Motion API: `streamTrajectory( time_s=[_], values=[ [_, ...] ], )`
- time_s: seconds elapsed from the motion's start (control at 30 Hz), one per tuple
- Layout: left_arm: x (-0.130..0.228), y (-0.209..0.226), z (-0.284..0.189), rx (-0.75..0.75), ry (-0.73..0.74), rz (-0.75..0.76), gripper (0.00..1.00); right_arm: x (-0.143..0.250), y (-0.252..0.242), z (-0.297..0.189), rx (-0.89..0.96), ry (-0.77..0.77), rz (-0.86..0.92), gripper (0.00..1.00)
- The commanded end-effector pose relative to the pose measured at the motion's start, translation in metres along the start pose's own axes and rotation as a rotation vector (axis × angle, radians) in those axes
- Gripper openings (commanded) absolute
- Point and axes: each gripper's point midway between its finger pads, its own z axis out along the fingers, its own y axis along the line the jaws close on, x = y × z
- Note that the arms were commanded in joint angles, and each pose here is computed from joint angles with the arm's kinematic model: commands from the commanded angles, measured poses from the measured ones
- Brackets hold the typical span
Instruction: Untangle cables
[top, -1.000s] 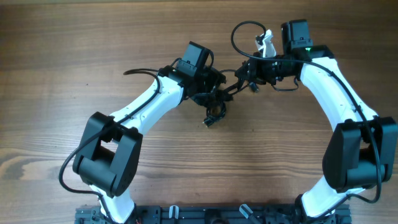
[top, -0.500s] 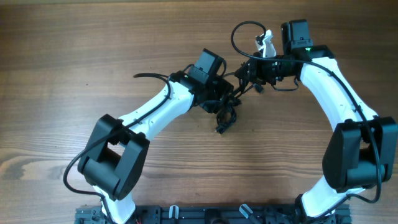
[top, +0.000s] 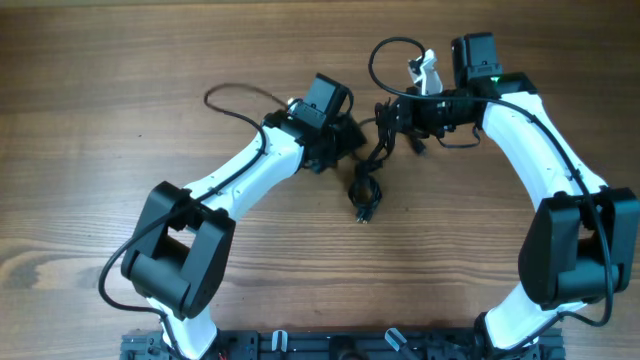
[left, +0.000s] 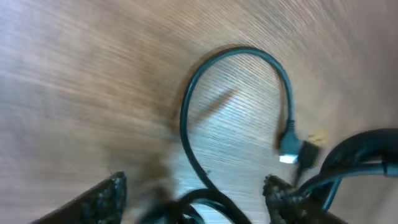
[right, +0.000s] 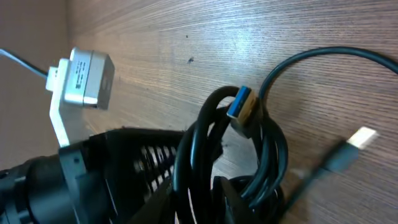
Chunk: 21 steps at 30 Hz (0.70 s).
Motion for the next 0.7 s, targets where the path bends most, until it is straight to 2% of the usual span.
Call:
streamTrajectory(
  time_s=[0.0, 0.13, 0.23, 0.3, 0.33, 0.43, 0.5, 0.63, 0.67],
  values=[
    [0.001, 0.008, 0.005, -0.025, 0.006, 0.516, 0.78, 0.0, 0.004, 0.003, -0.026, 0.011, -0.031, 0.23],
    [0.002, -0.009, -0.026, 0.033, -0.018, 0.798, 0.75, 0.001, 0.004, 0.003, -0.025, 0.014, -0.052, 0.25],
    [0.005, -0.017, -0.075, 0.049, -0.064, 0.904, 0.75, 0.001, 0.003, 0.003, -0.025, 0.017, -0.051, 0.28],
    [0.004, -0.01, -0.103, 0.013, -0.091, 0.896, 0.77, 0.001, -0.003, 0.003, 0.011, 0.015, -0.061, 0.38],
    [0.007, -0.005, -0.108, 0.005, -0.076, 0.887, 0.78, 0.002, -0.018, 0.002, 0.097, 0.011, -0.029, 0.47],
    [0.031, -0.005, -0.102, 0.062, 0.031, 0.881, 0.76, 0.012, -0.072, -0.012, 0.415, -0.002, 0.151, 0.56],
    [0.045, -0.011, -0.091, 0.081, 0.069, 0.905, 0.74, 0.019, -0.091, -0.022, 0.538, 0.002, 0.19, 0.61],
    [0.077, -0.047, -0.06, 0.158, 0.063, 1.031, 0.8, 0.008, -0.116, -0.043, 0.52, -0.048, 0.262, 0.63],
    [0.084, -0.055, -0.05, 0.176, 0.061, 1.054, 0.86, 0.003, -0.12, -0.051, 0.476, -0.062, 0.271, 0.64]
  ],
)
